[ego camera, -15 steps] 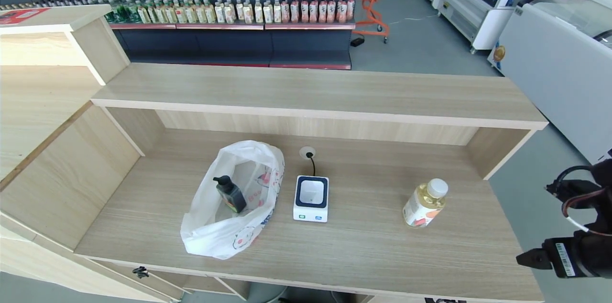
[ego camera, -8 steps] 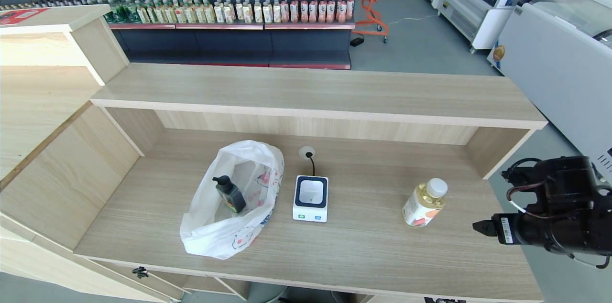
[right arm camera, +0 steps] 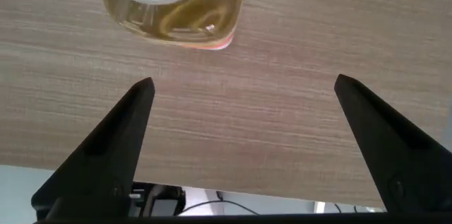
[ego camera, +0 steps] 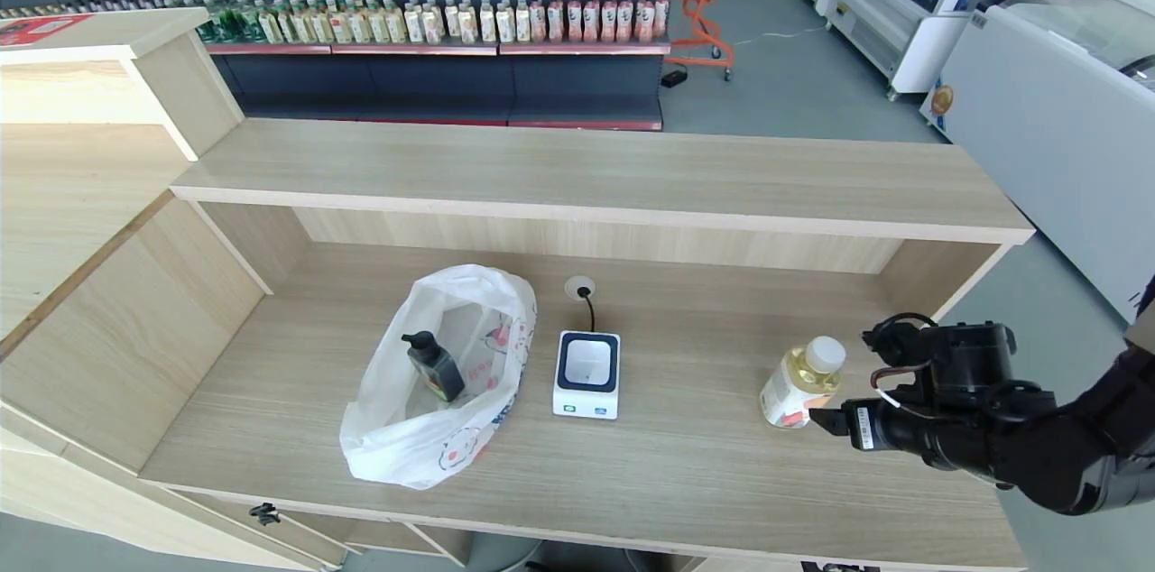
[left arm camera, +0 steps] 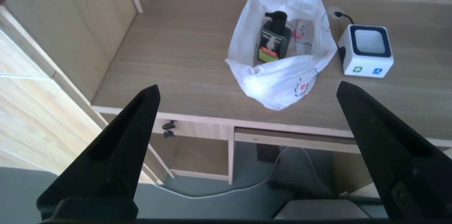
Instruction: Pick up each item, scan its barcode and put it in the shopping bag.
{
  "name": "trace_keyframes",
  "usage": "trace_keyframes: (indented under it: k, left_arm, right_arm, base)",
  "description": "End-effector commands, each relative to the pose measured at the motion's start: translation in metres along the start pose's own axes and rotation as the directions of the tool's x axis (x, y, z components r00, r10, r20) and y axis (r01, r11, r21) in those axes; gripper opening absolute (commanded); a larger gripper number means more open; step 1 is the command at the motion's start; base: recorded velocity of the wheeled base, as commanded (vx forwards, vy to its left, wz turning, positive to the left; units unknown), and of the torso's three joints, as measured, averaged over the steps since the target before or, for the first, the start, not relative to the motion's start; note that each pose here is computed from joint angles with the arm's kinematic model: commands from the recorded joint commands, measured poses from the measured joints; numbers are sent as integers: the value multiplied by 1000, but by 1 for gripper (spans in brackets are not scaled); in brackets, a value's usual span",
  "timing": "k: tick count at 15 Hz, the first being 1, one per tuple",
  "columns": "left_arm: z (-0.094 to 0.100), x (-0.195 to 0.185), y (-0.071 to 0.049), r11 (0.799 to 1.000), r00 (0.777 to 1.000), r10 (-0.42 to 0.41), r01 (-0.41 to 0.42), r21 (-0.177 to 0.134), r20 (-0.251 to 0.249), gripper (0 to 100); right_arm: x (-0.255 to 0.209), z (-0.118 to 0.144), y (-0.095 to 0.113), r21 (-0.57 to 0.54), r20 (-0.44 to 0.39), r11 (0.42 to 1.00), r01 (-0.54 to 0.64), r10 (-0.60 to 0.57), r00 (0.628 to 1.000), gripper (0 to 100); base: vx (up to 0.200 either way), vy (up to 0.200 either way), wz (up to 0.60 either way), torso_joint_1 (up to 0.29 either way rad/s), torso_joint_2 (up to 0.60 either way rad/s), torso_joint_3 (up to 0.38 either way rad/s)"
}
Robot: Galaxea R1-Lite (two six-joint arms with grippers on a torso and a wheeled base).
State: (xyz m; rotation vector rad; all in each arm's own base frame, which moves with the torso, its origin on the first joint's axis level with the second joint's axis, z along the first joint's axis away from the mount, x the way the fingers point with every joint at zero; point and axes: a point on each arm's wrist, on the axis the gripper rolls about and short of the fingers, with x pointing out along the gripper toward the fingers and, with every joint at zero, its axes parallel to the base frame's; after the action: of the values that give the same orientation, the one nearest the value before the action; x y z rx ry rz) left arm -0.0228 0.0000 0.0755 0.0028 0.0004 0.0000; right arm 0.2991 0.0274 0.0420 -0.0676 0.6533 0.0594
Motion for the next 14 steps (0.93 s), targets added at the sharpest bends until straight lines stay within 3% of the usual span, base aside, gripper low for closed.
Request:
trace_keyframes:
  k: [1,4,10,14]
  left_arm:
    - [0,0,0,1000,1000,0,0,0,0,100]
    - [0,0,0,1000,1000,0,0,0,0,100]
    - [0,0,0,1000,1000,0,0,0,0,100]
    - [0,0,0,1000,1000,0,0,0,0,100]
  right_arm:
    - [26,-7,17,-31,6,998,-51,51,999,100]
    - [43,-3,32,-50,95,996,-75,79,992,100]
    - [73,-12,40,-61,153,995,-82,90,984,100]
    - [94,3,53,-82,229,992,-97,114,967,100]
  base:
    - [0,0,0,0,0,0]
    - [0,0,0,0,0,0]
    - [0,0,0,0,0,0]
    - [0,0,0,0,0,0]
